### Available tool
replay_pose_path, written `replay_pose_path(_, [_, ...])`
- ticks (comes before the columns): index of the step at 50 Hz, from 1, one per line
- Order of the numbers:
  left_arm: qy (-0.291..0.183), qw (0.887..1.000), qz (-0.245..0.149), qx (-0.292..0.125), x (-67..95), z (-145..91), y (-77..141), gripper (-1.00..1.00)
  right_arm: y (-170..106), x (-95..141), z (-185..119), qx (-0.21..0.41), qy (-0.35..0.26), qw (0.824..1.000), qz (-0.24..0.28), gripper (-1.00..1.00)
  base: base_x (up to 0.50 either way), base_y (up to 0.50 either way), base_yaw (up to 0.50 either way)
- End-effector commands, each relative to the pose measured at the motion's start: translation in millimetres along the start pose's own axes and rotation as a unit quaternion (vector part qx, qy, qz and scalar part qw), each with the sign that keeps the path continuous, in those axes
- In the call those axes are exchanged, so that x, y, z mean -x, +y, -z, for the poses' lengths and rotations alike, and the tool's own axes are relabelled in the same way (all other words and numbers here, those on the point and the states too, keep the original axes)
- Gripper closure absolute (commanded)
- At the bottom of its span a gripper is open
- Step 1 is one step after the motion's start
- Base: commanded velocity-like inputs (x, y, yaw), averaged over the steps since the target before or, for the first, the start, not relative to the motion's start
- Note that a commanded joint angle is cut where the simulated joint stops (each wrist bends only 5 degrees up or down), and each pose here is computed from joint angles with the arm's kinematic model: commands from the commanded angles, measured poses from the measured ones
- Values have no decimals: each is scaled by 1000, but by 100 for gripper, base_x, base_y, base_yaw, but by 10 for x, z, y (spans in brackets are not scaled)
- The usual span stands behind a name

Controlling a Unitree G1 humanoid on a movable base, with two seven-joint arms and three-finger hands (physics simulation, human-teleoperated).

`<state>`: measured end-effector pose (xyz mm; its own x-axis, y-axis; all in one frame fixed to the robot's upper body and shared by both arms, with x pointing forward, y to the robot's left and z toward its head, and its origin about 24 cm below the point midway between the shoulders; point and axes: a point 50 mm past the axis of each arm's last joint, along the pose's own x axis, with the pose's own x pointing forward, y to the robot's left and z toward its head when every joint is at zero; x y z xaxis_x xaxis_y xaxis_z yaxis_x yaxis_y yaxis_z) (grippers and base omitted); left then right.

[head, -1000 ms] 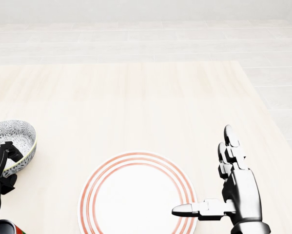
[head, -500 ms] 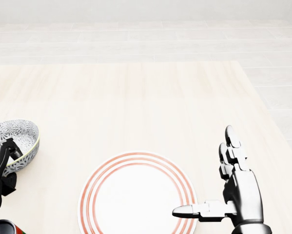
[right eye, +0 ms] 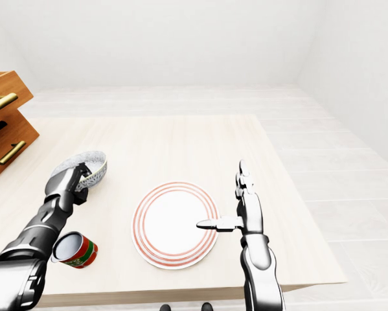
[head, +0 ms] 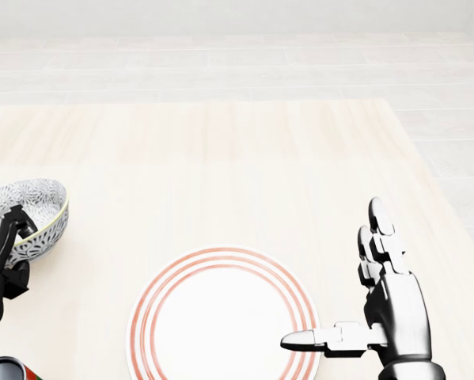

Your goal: Put the bowl on the plate.

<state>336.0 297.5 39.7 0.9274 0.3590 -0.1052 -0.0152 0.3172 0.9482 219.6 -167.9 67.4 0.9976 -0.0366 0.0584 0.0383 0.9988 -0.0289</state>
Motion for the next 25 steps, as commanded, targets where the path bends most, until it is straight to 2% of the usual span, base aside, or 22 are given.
replay_pose_path(1, [-24, 999, -38, -13, -47, -81, 182, 100, 2, -12, -29, 1, -6, 1000, -1, -100, 0, 0, 0])
replay_pose_path(16, [-75, 996, -51, 9, -2, -250, 346, 100, -13, 18, 9, 1, 2, 1000, 1, -100, 0, 0, 0])
replay_pose_path(23, [-119, 991, -57, 11, 98, -403, 428, 100, -13, 24, 44, -2, 10, 1000, 3, -100, 0, 0, 0])
replay_pose_path(25, [-134, 989, -57, 24, 139, -472, 454, 100, -14, 24, 61, -1, 14, 1000, 3, -100, 0, 0, 0])
